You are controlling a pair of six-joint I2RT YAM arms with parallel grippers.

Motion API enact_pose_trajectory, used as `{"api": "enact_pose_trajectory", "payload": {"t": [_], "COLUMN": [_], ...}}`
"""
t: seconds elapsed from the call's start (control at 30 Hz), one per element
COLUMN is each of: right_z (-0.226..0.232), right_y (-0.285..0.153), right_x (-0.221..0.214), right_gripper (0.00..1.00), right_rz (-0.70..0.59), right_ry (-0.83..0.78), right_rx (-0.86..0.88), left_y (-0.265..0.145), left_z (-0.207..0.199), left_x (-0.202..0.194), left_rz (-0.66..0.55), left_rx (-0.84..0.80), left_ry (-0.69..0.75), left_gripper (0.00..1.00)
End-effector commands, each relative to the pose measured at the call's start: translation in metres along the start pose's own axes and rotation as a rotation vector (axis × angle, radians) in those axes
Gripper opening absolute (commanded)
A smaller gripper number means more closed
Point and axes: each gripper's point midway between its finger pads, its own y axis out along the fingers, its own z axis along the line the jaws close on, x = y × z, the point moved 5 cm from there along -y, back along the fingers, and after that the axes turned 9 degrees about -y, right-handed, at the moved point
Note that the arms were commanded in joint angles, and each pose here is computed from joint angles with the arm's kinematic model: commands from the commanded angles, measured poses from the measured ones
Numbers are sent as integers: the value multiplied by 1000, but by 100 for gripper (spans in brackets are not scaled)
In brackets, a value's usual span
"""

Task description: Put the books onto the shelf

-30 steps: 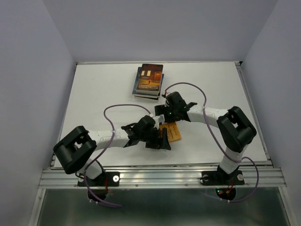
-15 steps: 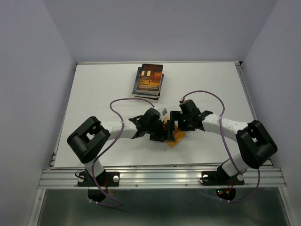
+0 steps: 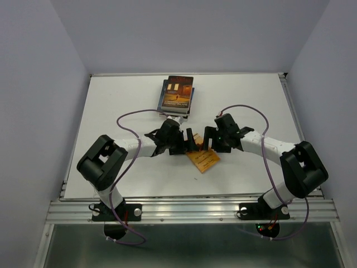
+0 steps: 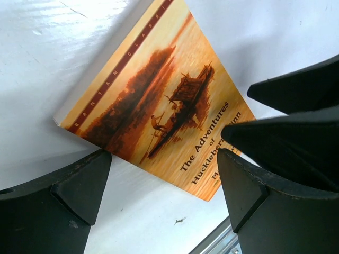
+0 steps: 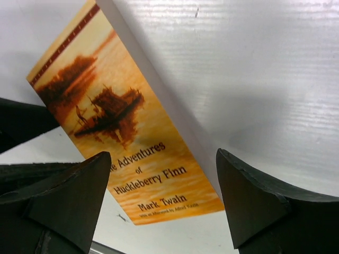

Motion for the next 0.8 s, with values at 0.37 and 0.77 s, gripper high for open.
{"api": "enact_pose_trajectory", "payload": {"t": [0.37,0.77], "right_z": [2,6], "right_y": [24,27], "right_x": [-49,-23], "right_gripper": [58,49], "right_rz": [273,176], "right_ry": [77,119], "right_rx": [209,314], "left_y": [21,-13], "left_z": [-21,-109], "left_x": [-10,0], "left_rz": [160,123], "left_rx": [-235,-648], "left_ry": [78,242], "left_gripper": [89,93]}}
